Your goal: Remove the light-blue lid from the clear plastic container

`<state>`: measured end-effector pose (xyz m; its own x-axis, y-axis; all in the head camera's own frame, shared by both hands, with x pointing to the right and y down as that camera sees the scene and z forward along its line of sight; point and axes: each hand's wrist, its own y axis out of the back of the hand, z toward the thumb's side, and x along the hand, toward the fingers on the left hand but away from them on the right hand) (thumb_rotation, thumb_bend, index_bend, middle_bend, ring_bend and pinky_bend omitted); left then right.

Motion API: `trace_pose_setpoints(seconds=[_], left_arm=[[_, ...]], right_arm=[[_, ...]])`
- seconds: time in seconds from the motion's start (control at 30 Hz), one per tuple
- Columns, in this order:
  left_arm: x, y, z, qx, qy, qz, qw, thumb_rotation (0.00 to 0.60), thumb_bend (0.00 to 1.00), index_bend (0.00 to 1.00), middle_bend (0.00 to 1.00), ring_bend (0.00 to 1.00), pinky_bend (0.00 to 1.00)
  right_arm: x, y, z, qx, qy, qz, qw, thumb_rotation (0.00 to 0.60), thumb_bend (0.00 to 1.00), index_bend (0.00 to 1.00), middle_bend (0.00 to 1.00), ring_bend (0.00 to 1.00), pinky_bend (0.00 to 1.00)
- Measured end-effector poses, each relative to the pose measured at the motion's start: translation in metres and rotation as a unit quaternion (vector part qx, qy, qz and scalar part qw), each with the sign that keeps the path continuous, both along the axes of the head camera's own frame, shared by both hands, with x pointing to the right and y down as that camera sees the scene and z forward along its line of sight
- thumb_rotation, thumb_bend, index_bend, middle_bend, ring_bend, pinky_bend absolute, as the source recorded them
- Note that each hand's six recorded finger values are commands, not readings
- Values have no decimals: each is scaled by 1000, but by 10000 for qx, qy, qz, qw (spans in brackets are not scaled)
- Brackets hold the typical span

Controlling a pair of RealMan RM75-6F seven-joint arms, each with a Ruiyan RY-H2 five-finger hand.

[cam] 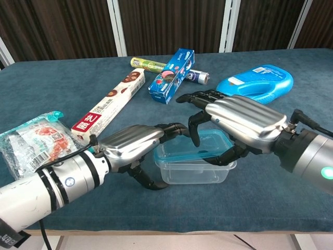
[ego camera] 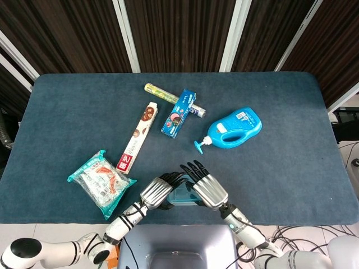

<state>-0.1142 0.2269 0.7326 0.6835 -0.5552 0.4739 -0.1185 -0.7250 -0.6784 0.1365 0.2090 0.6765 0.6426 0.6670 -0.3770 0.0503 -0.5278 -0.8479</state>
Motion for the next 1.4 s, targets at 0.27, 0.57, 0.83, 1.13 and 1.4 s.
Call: trace_pose_setpoints(seconds=[0.27,0.57,0.83,1.13,1.4], left_arm=[[0,-2,-6,-82,222,-153,9996,600,264,132,266,144,87],[-9,-13,-18,-29,576,-487,9971,600,262,0,0,0,0],[-27,-28,-16,-78,354,-726,9967,600,278,0,0,0,0],[-51,-41,-11,-24,95,-925,9957,600,288,0,0,0,0],[-69,-55,-12,106,-67,-1037,9945,600,296,0,0,0,0]], right_arm=[[-2,4,-2,192,-146,-119,9996,600,531,710,127,0,0],[3,6,-18,659,-350,-336,9966,600,538,730,142,0,0],[8,2,-29,741,-530,-283,9954,600,540,731,147,0,0],[14,-4,-29,211,-697,21,9973,600,539,731,148,0,0],[31,-16,-41,441,-682,170,9966,600,542,728,148,0,0]])
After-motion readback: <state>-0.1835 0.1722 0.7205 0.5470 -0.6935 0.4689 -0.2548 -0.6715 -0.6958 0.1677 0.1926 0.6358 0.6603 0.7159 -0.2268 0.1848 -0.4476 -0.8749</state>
